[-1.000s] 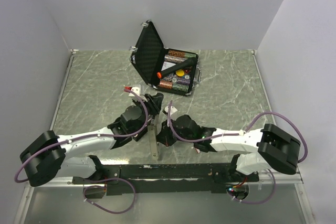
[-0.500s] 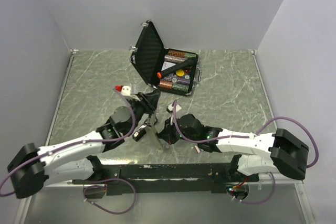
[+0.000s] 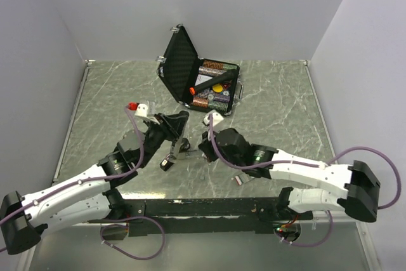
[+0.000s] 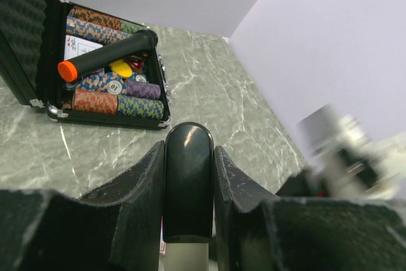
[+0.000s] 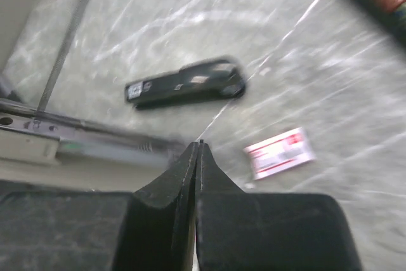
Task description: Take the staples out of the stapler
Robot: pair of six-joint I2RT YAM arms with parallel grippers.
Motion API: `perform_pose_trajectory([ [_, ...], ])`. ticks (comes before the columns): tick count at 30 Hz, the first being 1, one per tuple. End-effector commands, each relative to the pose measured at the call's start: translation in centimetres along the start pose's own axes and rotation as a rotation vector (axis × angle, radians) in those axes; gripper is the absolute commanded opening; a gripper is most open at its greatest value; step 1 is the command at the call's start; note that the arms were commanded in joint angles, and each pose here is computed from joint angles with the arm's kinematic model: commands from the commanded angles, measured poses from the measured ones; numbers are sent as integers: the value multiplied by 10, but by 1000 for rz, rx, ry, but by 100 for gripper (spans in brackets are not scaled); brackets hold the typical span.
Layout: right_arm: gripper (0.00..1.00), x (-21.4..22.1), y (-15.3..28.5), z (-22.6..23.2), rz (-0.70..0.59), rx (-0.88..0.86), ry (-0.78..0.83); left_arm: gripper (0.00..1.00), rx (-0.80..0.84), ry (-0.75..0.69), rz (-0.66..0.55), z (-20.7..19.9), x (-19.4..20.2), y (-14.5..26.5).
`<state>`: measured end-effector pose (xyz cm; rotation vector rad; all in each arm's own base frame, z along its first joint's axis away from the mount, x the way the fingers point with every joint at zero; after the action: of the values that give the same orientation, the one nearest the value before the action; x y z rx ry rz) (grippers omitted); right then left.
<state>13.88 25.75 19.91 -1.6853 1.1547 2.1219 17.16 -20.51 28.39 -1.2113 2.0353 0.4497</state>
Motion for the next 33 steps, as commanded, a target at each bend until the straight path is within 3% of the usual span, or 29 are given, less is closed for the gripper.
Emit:
perform_pose_trajectory([
  [1,0,-47,40,-19,-85,139,99,1,86,45,-105,-26,-38,13],
  [7,0,-50,68,-14,-52,54,48,1,83,43,-150,-28,-53,22],
  [13,0,-32,53,-7,-28,18,-16,1,127,54,-144,-37,-58,23],
  [25,0,-62,36,-13,-155,30,-14,1,351,71,16,-63,-49,35],
  [33,0,-86,31,-8,-256,-44,-38,1,452,112,50,-71,-45,40],
])
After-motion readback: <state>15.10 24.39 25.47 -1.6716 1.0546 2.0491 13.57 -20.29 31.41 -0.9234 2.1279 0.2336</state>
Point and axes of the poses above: each gripper's point midway between its finger pads, its own y axis back along the fingers, its own z axis along the line the jaws close on, x = y × z, the point moved 8 cm from there along y, back along the fingers, and after that the axes turned 11 degrees about y, right-handed, at the moved point
